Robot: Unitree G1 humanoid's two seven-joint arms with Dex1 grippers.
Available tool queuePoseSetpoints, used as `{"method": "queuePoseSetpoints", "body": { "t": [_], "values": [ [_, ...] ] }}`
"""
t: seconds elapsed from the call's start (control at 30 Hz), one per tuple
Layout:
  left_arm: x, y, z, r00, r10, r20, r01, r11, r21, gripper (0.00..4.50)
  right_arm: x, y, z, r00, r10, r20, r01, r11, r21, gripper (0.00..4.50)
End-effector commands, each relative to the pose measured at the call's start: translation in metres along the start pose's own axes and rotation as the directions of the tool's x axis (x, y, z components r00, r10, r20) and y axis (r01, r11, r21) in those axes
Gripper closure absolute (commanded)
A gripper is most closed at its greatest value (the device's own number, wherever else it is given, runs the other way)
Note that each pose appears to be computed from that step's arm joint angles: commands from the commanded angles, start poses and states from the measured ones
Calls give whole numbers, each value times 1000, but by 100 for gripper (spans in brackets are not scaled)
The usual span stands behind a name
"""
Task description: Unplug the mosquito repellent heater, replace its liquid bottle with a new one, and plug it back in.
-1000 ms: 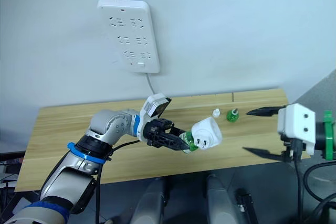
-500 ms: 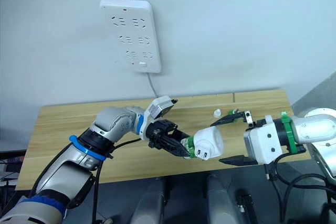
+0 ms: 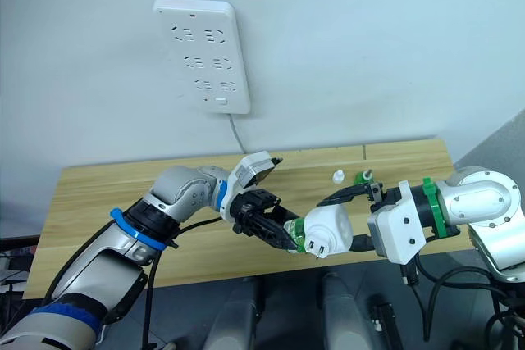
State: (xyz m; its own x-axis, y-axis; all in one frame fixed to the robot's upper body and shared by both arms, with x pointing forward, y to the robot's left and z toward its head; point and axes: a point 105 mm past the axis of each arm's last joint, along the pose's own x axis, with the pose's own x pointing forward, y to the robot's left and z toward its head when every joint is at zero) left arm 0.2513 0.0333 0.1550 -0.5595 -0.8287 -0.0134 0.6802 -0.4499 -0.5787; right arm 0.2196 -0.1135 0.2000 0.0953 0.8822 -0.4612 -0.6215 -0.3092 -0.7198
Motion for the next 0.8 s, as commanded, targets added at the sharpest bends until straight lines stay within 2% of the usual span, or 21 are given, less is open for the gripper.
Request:
{"method": "queuePoseSetpoints", "body": {
  "t": [0.03,0.23,0.43,0.53,0.6,0.7,0.8],
  "values": [
    [2,-4,4,1000,-28,-4,28,1000,11,185,0,-4,13,1000,-9,27,11,996,-84,160],
    [-10,-3,15,999,17,43,-18,999,31,3,0,-1,8,999,-33,18,34,998,-44,160],
    [-30,-8,35,987,93,128,-104,991,87,0,-3,2,0,995,-100,-9,100,992,72,160],
    [-40,-11,40,973,168,156,-192,969,155,0,-5,4,-8,985,-170,-28,172,958,231,160],
    [-42,-11,38,963,229,143,-259,934,246,0,-7,5,-14,971,-233,-57,237,895,377,160],
    [-41,1,36,904,408,128,-405,722,561,0,-11,8,-30,940,-306,-152,333,725,603,160],
    [-39,9,54,798,551,244,-508,397,764,0,-12,19,-50,899,-311,-307,424,452,785,160]
  ]
}}
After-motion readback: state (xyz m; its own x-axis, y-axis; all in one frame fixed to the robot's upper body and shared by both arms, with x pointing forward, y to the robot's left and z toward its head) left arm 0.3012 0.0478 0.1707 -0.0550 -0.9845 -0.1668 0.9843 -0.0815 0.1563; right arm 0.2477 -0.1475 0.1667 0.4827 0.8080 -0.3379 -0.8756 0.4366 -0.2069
